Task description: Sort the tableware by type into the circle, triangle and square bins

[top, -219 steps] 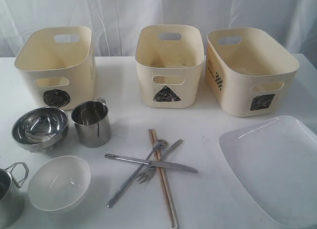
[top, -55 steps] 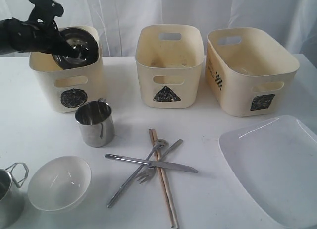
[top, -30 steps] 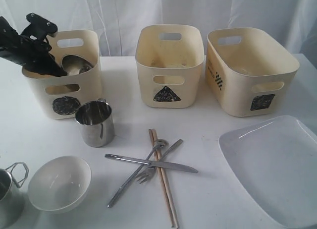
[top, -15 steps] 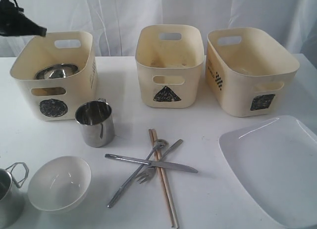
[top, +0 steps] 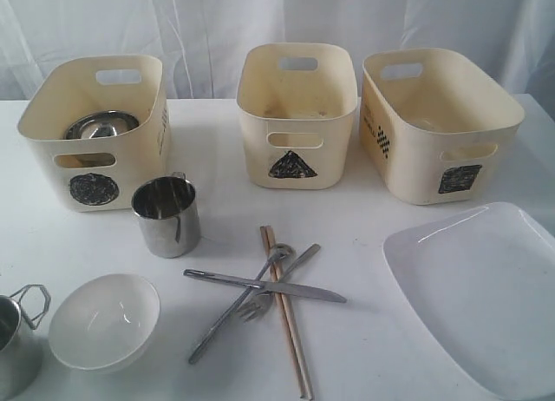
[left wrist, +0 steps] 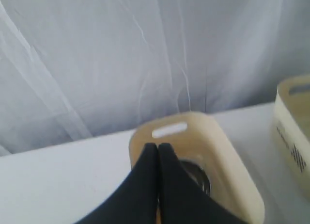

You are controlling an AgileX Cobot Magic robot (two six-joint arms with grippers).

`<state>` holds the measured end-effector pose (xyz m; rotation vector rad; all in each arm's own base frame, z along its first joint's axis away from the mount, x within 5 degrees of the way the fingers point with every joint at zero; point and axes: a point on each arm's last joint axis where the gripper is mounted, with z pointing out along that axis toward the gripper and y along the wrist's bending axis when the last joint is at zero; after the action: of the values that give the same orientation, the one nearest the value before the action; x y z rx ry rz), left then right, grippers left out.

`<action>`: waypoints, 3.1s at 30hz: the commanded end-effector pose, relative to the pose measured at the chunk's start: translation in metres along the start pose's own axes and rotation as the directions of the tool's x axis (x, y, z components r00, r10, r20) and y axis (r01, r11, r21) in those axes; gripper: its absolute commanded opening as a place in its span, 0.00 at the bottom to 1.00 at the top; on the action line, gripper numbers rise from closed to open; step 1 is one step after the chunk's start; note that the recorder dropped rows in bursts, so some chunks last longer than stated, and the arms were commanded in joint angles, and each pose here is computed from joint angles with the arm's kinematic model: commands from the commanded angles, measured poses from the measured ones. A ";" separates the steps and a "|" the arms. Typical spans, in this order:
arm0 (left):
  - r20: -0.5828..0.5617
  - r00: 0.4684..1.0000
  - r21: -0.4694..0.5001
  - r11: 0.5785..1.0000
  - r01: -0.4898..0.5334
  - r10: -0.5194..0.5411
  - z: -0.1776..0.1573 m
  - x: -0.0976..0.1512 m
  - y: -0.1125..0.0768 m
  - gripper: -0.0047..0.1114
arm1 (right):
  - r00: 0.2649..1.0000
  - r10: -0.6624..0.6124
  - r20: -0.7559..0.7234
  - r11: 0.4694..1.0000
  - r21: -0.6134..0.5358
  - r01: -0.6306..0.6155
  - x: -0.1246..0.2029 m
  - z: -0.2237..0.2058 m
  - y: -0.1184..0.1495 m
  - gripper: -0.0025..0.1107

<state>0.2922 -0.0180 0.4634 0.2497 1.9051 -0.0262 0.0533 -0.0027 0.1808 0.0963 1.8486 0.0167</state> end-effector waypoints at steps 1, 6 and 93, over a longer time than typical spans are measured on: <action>-0.397 0.914 0.078 0.996 -0.051 0.078 -0.023 0.037 -0.006 0.04 | 1.000 -0.004 0.018 1.000 0.005 0.004 -0.001 0.000 0.000 0.02; -0.673 0.740 0.089 0.994 0.059 0.016 0.002 0.125 -0.016 0.04 | 1.000 -0.004 0.018 1.000 0.005 0.004 -0.001 0.000 0.000 0.02; -0.696 0.717 0.092 0.983 0.161 -0.053 -0.039 0.141 -0.030 0.48 | 1.000 -0.004 0.016 1.000 0.005 0.004 -0.001 0.000 0.000 0.02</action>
<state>0.2206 0.0027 0.3664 0.0248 2.4916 0.1085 0.0533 -0.0027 0.1808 0.0963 1.8486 0.0167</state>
